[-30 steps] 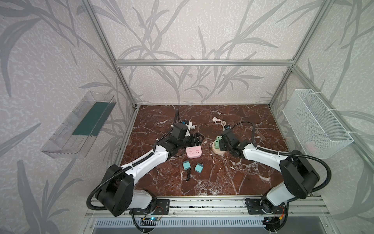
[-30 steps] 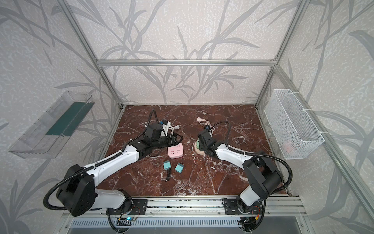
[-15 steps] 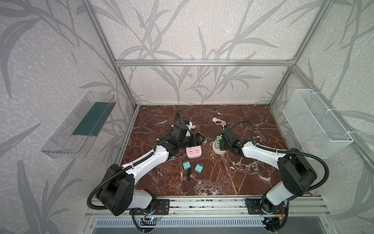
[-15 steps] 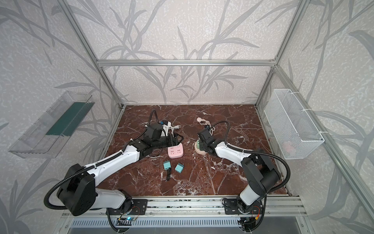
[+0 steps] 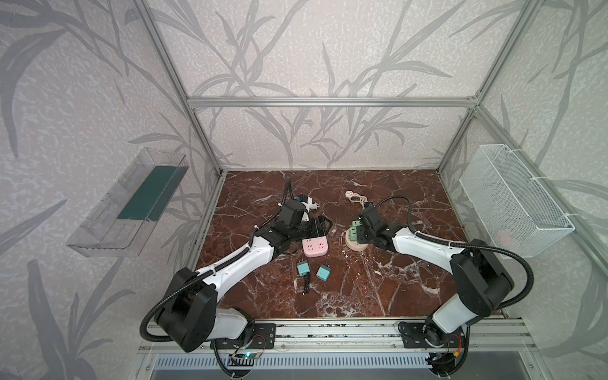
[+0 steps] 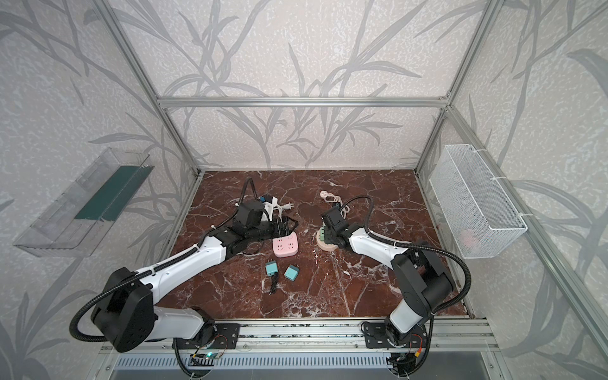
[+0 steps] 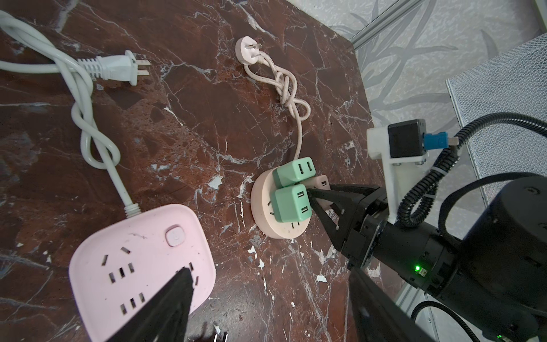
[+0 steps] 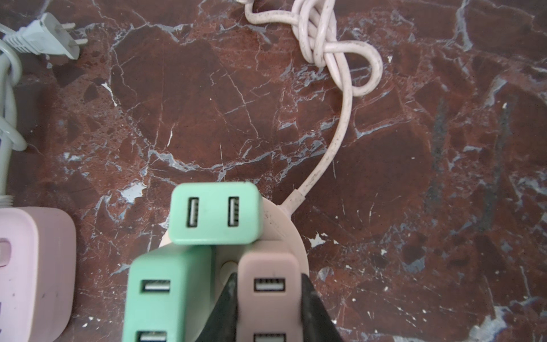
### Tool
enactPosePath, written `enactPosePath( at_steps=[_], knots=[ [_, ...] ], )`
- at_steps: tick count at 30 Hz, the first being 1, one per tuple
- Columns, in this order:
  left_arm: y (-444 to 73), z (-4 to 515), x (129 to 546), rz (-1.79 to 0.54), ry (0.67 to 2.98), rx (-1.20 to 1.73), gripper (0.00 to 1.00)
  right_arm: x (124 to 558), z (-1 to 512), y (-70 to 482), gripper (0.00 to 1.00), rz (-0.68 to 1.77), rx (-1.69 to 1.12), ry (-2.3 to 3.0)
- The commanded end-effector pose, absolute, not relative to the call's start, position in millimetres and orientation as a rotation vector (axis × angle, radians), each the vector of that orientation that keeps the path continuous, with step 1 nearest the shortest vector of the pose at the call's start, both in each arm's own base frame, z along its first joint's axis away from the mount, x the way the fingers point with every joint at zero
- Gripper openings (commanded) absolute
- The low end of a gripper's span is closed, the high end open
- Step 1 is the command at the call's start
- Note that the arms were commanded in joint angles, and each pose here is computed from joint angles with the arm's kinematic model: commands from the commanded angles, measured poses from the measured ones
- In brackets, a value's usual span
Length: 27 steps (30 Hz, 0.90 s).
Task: Insert the plug
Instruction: 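Press the pink adapter down into the round beige strip with right gripper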
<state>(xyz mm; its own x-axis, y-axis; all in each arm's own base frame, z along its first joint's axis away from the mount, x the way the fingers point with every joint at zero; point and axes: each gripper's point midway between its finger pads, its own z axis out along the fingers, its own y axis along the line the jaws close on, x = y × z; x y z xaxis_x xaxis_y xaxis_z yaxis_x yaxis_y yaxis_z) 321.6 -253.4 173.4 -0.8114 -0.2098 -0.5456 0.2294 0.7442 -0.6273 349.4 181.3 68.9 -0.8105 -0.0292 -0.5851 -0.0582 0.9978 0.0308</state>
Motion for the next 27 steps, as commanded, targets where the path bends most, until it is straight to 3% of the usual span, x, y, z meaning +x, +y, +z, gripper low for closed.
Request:
enactPosePath(
  at_steps=[1,12,27],
  knots=[
    [-250.4,176.7,319.6,-0.936,2.317,0.013,0.81,305.8,15.8,147.7,0.00,-0.127,-0.105,2.759],
    [-251.7,175.0,320.0,-0.942,2.319,0.015,0.81,295.7,-4.5,145.2,0.00,-0.185,-0.141,2.862],
    [-253.1,170.8,321.4,-0.937,2.326,0.022,0.81,275.8,-29.8,152.4,0.00,-0.016,-0.134,3.036]
  ],
)
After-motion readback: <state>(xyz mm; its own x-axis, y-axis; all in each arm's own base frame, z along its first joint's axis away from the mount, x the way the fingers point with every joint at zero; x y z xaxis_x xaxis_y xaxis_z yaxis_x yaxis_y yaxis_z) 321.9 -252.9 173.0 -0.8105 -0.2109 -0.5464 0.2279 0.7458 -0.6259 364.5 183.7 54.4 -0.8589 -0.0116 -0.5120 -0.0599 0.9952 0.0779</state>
